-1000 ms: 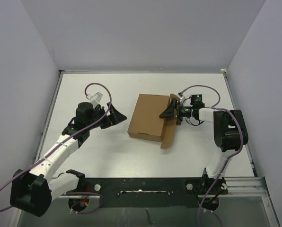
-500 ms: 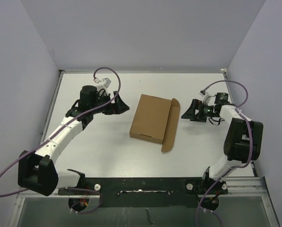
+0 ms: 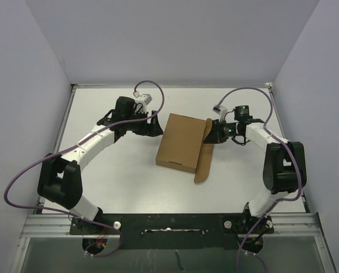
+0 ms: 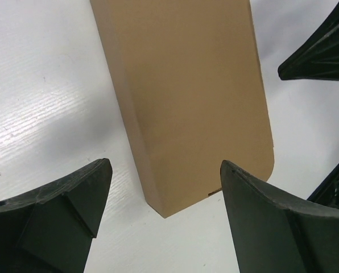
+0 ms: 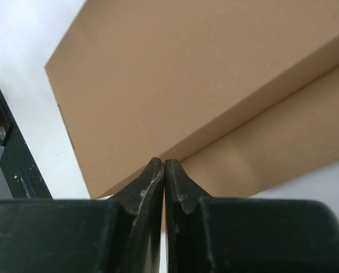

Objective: Fold the paper box

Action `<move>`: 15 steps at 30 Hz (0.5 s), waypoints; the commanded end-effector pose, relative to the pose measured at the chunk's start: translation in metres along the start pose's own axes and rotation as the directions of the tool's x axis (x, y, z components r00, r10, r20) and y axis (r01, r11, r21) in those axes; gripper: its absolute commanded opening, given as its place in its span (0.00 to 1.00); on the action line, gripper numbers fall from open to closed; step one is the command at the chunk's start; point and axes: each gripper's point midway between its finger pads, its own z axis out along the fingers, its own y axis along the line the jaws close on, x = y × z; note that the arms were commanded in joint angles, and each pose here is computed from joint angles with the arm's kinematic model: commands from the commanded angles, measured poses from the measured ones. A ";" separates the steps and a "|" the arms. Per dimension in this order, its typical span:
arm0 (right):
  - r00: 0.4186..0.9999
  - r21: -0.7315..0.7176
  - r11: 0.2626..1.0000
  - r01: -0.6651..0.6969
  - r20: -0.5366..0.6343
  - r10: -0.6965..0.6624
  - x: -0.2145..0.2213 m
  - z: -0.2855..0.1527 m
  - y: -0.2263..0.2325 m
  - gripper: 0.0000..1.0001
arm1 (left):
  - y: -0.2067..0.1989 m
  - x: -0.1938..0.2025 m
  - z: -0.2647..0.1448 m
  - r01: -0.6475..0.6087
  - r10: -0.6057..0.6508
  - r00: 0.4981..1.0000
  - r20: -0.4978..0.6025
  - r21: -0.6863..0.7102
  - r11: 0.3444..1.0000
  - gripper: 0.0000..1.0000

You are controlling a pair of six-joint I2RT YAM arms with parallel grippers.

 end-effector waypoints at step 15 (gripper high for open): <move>0.992 -0.064 0.997 0.049 -0.110 -0.056 0.017 0.044 0.008 0.00 | 0.015 0.014 0.003 -0.148 0.147 0.989 -0.018 -0.042 0.988 0.77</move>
